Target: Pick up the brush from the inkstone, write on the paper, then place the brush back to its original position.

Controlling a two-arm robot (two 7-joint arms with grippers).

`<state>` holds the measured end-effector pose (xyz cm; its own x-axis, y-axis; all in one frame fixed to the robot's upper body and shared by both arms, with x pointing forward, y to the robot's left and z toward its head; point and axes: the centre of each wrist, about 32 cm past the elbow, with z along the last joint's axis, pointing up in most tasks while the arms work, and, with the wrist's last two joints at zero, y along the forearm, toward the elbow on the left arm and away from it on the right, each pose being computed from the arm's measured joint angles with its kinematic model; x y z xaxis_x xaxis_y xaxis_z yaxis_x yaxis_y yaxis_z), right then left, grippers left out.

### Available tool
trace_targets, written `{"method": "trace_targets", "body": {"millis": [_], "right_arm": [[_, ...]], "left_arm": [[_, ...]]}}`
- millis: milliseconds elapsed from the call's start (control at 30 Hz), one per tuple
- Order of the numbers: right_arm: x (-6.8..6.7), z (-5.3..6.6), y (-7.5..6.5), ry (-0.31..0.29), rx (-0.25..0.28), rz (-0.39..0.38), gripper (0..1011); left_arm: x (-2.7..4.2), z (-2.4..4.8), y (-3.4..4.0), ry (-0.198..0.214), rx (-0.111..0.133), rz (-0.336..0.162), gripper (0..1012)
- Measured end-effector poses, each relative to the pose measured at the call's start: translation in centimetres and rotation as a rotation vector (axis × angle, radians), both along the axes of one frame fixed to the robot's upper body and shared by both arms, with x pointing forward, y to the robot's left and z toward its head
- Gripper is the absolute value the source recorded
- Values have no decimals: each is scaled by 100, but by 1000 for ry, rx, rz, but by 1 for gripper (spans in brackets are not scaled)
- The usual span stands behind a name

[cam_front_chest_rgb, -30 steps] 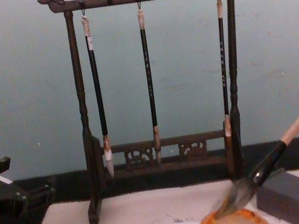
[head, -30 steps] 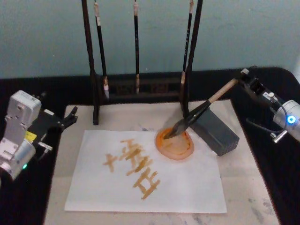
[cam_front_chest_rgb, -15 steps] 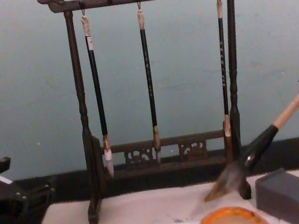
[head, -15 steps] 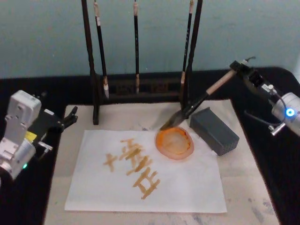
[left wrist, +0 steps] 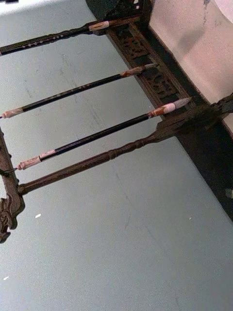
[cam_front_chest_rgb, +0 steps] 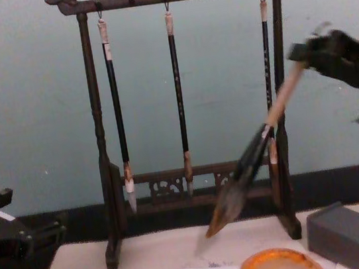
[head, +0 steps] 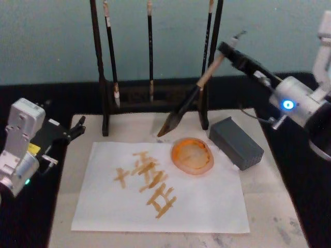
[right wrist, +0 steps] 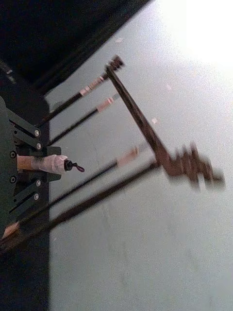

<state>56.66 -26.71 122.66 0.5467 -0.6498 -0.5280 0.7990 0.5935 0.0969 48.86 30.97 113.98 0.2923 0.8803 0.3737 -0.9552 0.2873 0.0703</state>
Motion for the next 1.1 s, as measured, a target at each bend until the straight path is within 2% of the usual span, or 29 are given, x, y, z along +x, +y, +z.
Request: {"method": "trace_targets", "body": {"millis": [167,200,233,300,467,533,733,867,1100], "right_arm": [[3,109,272,-96,-144,53,175],[3,109,272,-96,-144,53,175],[-13,119,346,-124,-183,70,175],[-37,129,431,-156,-217,95,175],[-88,136,557,-210,-257,140,175],[-128,129,624,-259,-284,170,175],[-213,97,701,-330,-311,229,175],[-289,78,744,-355,-321,271,175],[-372,30,800,-365,-333,319,175]], "left_arm": [[0,0,0,0,0,0,1010],[0,0,0,0,0,0,1010],[0,0,0,0,0,0,1010],[0,0,0,0,0,0,1010],[0,0,0,0,0,0,1010],[0,0,0,0,0,0,1010],[0,0,0,0,0,0,1010],[0,0,0,0,0,0,1010],[0,0,0,0,0,0,1010]]}}
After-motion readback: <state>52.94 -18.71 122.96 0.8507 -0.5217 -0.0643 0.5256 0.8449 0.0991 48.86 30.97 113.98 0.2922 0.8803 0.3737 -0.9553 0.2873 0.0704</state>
